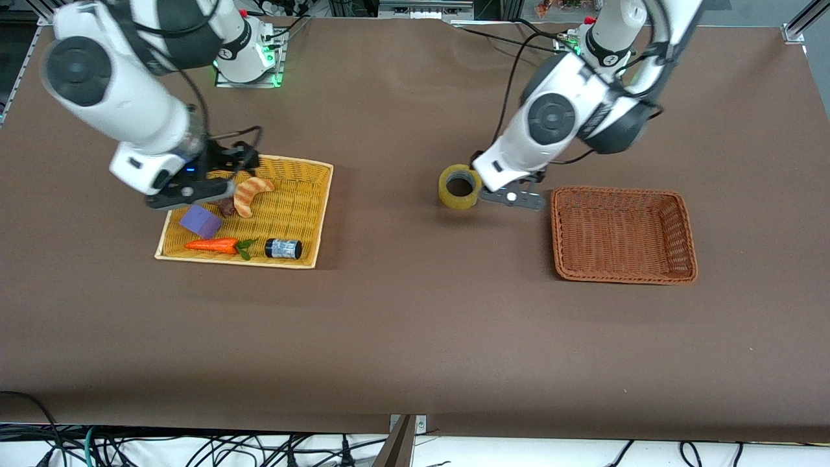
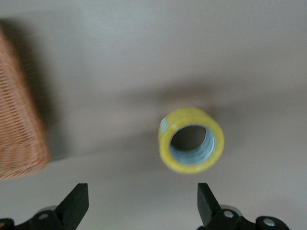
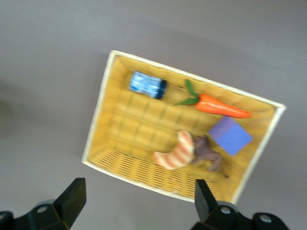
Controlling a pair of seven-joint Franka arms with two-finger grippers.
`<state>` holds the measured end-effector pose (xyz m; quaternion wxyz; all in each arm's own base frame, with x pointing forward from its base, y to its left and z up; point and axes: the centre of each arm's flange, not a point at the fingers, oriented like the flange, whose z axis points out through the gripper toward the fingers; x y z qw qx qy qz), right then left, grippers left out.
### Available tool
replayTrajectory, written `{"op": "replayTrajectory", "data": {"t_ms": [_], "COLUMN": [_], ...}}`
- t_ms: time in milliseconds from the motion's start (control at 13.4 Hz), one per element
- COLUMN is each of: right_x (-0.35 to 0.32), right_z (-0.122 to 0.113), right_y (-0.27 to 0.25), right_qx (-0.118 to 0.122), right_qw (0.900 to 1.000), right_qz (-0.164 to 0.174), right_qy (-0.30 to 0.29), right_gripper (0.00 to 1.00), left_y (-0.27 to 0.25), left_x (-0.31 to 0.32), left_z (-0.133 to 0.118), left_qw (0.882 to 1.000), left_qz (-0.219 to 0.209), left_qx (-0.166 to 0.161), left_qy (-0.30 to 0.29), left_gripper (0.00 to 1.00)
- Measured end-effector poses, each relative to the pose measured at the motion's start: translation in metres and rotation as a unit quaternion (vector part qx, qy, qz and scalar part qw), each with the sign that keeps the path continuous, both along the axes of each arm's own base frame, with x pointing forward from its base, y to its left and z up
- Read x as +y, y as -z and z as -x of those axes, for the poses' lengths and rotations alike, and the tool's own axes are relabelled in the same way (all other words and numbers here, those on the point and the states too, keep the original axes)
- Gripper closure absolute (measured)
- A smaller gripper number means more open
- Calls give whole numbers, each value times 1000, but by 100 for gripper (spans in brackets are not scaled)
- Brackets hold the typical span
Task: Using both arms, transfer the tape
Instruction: 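Release the tape with the right gripper while the left gripper reaches it, then grasp the tape roll with the left gripper and lift it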
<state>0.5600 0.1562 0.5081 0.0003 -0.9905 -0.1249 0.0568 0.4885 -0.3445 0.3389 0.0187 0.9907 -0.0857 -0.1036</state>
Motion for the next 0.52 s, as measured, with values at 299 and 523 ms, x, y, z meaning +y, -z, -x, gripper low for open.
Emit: {"op": "replayTrajectory", "data": {"t_ms": [299, 523], "right_x": [-58, -70], "right_z": [-8, -8], "right_y": [-7, -11], "right_qx": [-3, -7], "right_qw": [1000, 1000], "right_qz": [-3, -3], "right_qy": [-9, -6], "right_gripper": [0, 0], "left_y": [87, 129], "left_x": [-3, -19], "left_z": [19, 38], "left_qw": [999, 999], "left_qz": [28, 37], "left_qx": [-24, -20], "left_qy": [-13, -27], "left_gripper": [0, 3]}}
